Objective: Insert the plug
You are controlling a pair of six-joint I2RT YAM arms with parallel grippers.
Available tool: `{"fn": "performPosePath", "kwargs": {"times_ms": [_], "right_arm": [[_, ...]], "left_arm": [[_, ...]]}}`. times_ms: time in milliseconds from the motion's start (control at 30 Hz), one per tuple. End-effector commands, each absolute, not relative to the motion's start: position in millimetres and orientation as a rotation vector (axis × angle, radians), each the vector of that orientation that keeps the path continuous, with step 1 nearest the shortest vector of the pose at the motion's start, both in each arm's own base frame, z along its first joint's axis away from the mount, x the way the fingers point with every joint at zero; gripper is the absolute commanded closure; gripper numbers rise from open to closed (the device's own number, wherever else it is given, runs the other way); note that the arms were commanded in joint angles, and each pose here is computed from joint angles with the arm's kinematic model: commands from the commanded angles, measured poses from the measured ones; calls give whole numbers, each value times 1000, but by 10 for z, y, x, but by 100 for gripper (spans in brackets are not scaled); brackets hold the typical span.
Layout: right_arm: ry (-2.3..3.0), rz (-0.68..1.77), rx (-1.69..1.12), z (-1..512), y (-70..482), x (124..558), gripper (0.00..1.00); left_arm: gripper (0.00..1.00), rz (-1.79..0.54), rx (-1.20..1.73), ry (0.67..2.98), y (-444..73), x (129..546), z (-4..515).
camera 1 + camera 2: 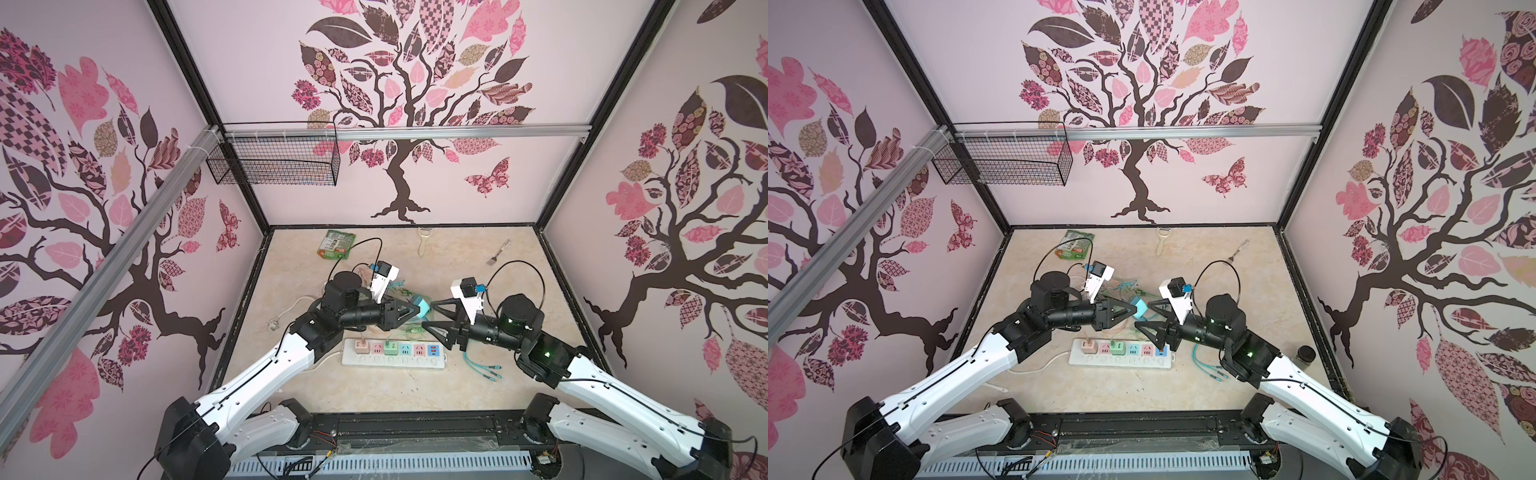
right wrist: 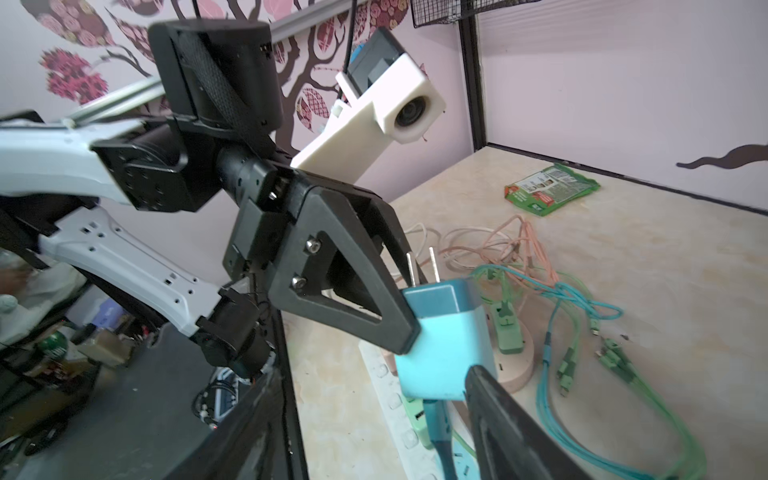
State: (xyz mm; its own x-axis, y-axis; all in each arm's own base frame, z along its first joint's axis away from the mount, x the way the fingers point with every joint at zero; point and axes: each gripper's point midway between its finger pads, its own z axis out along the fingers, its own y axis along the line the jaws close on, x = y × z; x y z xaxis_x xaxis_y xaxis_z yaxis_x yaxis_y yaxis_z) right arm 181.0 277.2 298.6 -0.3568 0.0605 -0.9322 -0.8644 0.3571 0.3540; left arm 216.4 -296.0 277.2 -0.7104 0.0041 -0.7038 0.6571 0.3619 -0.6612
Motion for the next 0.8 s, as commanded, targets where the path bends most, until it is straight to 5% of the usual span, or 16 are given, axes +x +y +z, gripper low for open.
{"fn": "performPosePath", "kwargs": {"times_ms": [0, 433, 767], "right_arm": [[1570, 1410, -636, 3161, 2814, 1668, 27], [1452, 1715, -501, 3246, 2850, 1581, 38], [1464, 1583, -505, 3368, 2758, 1621, 36]], "left_arm": [[100, -1421, 580, 1908, -2963, 2129, 2912], [100, -1488, 496, 1633, -2804, 2049, 3278], [100, -1340, 392, 1679, -2658, 2218, 3169]]}}
